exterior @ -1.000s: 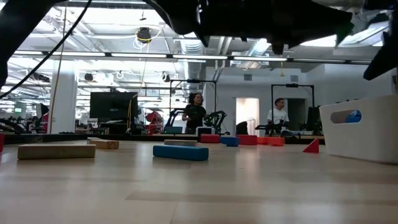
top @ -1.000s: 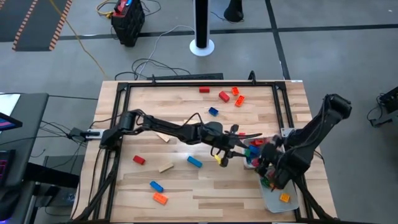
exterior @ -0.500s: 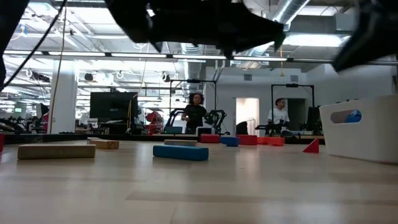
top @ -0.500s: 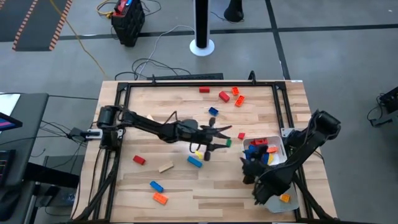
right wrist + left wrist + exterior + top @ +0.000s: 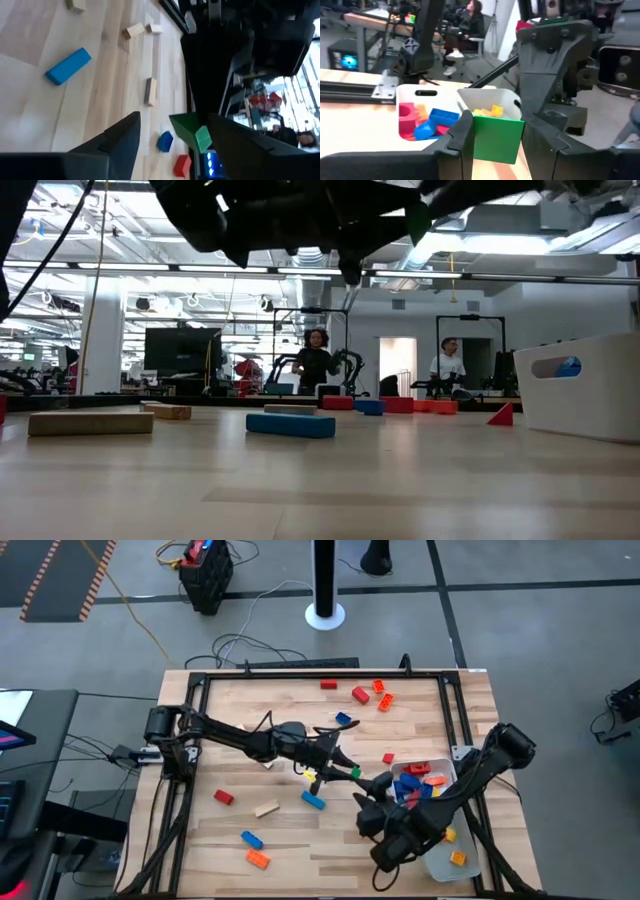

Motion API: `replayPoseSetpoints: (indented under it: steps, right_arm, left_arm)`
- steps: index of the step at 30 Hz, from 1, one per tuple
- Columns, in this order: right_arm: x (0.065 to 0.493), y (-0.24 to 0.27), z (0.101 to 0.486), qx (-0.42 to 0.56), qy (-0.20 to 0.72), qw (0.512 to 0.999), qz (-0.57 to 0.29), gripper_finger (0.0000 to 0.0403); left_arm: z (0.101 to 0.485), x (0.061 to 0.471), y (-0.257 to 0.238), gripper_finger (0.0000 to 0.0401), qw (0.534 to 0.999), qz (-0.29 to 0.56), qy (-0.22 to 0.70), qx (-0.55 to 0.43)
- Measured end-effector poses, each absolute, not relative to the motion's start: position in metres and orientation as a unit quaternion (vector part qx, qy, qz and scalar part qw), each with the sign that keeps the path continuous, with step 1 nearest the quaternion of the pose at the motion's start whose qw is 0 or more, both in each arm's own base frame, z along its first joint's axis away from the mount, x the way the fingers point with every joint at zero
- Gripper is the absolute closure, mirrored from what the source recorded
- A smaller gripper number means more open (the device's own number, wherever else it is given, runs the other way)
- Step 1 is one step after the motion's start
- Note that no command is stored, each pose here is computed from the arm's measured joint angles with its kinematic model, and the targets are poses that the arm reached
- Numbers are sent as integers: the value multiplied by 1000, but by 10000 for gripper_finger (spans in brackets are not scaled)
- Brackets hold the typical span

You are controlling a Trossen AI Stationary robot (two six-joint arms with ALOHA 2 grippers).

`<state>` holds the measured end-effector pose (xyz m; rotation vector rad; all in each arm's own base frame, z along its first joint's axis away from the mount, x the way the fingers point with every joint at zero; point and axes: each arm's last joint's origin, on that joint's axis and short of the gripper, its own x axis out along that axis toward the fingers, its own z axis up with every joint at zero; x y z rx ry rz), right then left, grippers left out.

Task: Sort blocks by size
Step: Put the green block into the grey bin

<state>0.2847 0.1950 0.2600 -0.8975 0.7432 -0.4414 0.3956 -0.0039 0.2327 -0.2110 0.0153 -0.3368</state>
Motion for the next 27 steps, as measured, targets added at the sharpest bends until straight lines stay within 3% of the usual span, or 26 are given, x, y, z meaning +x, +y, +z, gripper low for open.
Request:
replayPoseSetpoints:
  steps: [13, 27]
  right_arm:
    - [286, 195, 267, -489, 324, 775, -236, 127]
    - [290, 192, 265, -473, 337, 783, -223, 127]
  left_arm:
    - [233, 395, -9, 278, 975, -190, 9, -115]
    - [240, 394, -17, 277, 965, -228, -16, -126]
